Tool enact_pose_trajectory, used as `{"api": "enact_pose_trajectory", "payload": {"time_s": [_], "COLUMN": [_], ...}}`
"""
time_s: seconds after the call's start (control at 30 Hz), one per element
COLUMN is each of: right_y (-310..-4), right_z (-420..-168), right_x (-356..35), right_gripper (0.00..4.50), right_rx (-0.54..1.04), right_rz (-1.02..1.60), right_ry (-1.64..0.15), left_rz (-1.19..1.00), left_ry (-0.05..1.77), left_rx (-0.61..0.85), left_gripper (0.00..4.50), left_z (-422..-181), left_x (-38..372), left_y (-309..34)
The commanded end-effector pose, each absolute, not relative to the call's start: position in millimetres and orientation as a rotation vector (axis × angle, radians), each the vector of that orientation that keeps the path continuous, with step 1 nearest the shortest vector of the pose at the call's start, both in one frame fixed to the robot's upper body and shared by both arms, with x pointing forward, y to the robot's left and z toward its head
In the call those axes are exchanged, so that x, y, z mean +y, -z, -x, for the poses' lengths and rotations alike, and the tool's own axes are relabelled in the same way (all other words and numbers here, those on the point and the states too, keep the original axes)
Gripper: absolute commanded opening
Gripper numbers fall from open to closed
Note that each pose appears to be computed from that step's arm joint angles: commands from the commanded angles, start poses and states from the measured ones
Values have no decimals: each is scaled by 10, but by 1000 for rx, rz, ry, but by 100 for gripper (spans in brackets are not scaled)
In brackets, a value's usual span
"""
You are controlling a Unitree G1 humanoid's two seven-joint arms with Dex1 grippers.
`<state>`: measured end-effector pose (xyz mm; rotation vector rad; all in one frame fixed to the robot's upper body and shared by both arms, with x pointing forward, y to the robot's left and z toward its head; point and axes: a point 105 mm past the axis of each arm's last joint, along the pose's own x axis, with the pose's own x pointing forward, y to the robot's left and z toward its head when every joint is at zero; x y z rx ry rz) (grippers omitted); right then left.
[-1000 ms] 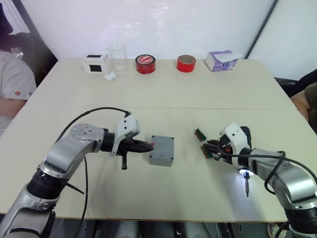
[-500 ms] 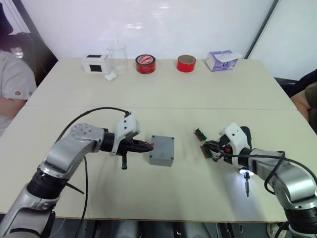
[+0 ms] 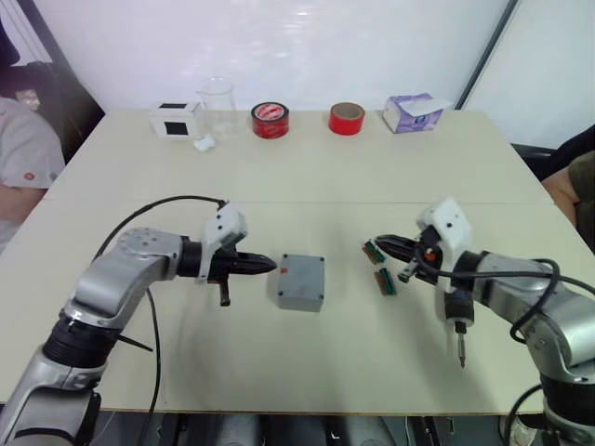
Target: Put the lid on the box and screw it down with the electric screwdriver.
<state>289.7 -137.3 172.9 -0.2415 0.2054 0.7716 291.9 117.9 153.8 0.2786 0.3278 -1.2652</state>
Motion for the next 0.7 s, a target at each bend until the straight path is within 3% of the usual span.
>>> {"api": "enact_pose_trajectory", "payload": {"time_s": [0.03,0.2,0.7], "right_y": [-1755,-1639,-1577], "right_z": [-2880,-2870,-2947], "right_x": [-1089,-900,-896], "right_gripper": [2,2,2], "right_rx": [167,196,205], "right_rz": [249,279,287], "right_ry": [-864,-928,-914], "left_rz": [-255,-218,-221], "left_ry": [1253,1245,1244], "left_rx": [306,305,311], "left_gripper": [0,0,0], "left_z": [-2916,-2896,-2861], "left_x": [1232,1230,1148], "left_y": [-1623,-1617,-1553]}}
